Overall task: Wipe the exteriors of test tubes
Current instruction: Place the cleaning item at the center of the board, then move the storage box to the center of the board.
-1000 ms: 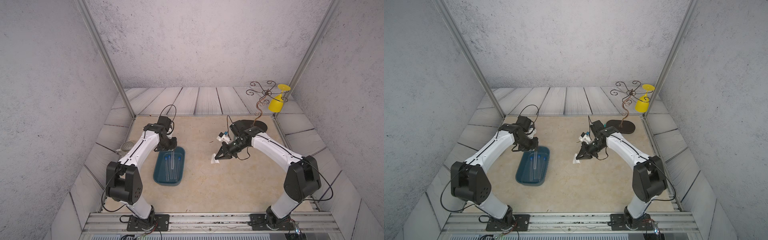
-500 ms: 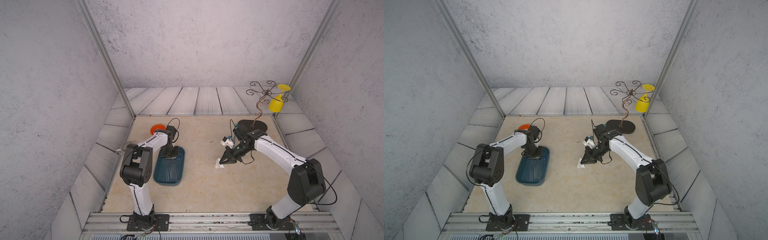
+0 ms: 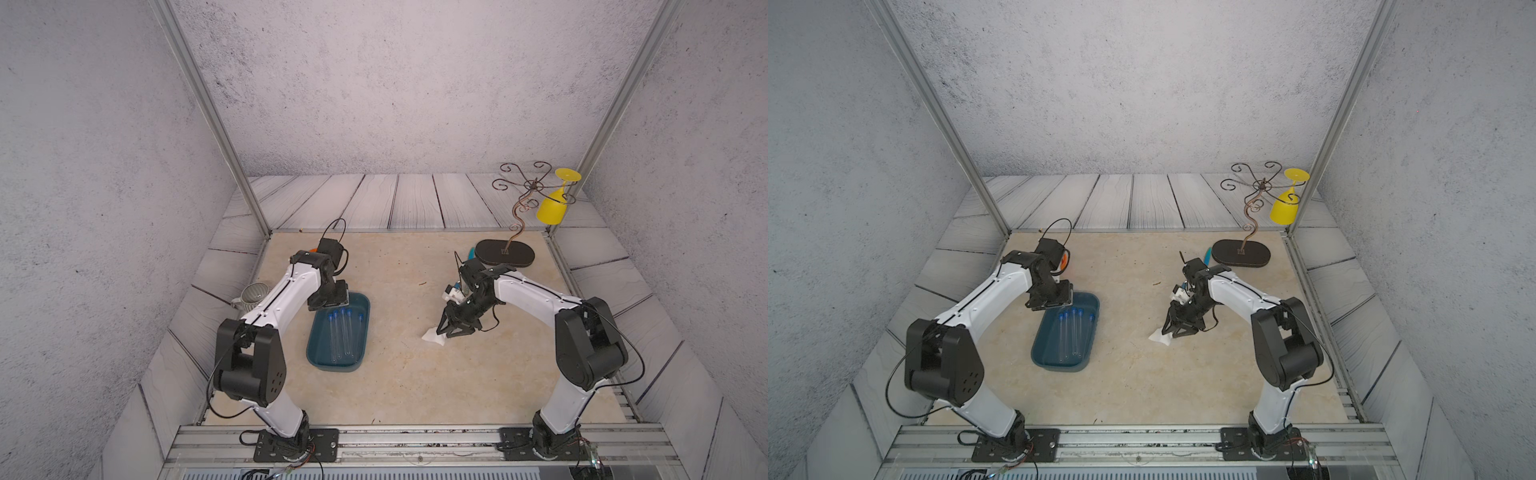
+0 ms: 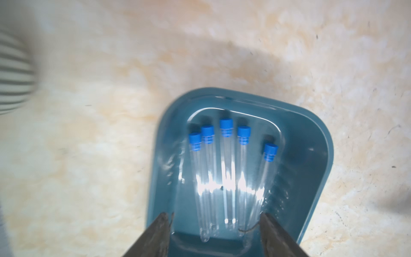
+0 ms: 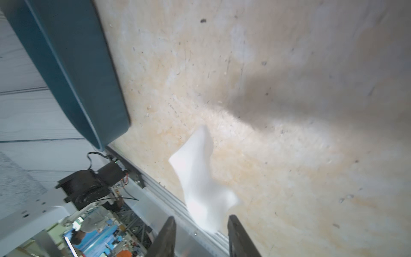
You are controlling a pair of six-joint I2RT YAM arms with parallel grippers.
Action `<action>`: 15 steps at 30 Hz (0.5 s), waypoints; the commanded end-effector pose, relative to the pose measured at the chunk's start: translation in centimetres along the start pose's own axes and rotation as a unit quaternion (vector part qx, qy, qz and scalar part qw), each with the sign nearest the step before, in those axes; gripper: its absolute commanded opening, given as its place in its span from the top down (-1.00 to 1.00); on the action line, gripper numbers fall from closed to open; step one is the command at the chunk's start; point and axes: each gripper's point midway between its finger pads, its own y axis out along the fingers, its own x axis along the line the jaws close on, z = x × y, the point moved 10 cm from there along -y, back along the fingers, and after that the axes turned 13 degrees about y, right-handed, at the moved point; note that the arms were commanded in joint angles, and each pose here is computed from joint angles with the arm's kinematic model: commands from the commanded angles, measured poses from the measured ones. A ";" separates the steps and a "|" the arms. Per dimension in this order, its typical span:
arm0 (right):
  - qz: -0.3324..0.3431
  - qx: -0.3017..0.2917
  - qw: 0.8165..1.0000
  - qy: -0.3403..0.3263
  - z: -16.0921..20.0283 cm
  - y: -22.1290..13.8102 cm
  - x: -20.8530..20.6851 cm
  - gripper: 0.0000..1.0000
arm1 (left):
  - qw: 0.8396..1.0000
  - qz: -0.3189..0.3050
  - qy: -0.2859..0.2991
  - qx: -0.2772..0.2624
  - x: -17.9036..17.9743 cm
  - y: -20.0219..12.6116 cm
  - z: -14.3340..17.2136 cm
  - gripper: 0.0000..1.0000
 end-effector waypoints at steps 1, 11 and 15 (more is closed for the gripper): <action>0.031 -0.001 0.999 0.013 -1.1 0.6 -0.7 -0.03 | 0.997 -0.054 -0.031 0.046 2.1 0.9 1.4 -0.34; 0.041 -0.003 0.999 0.017 -0.9 0.4 -1.4 -0.28 | 0.998 0.031 -0.039 0.049 2.7 5.2 2.6 -0.82; 0.042 -0.002 0.999 0.018 -0.8 0.4 -1.6 -0.29 | 0.994 0.087 -0.047 0.047 1.8 6.4 2.8 -0.83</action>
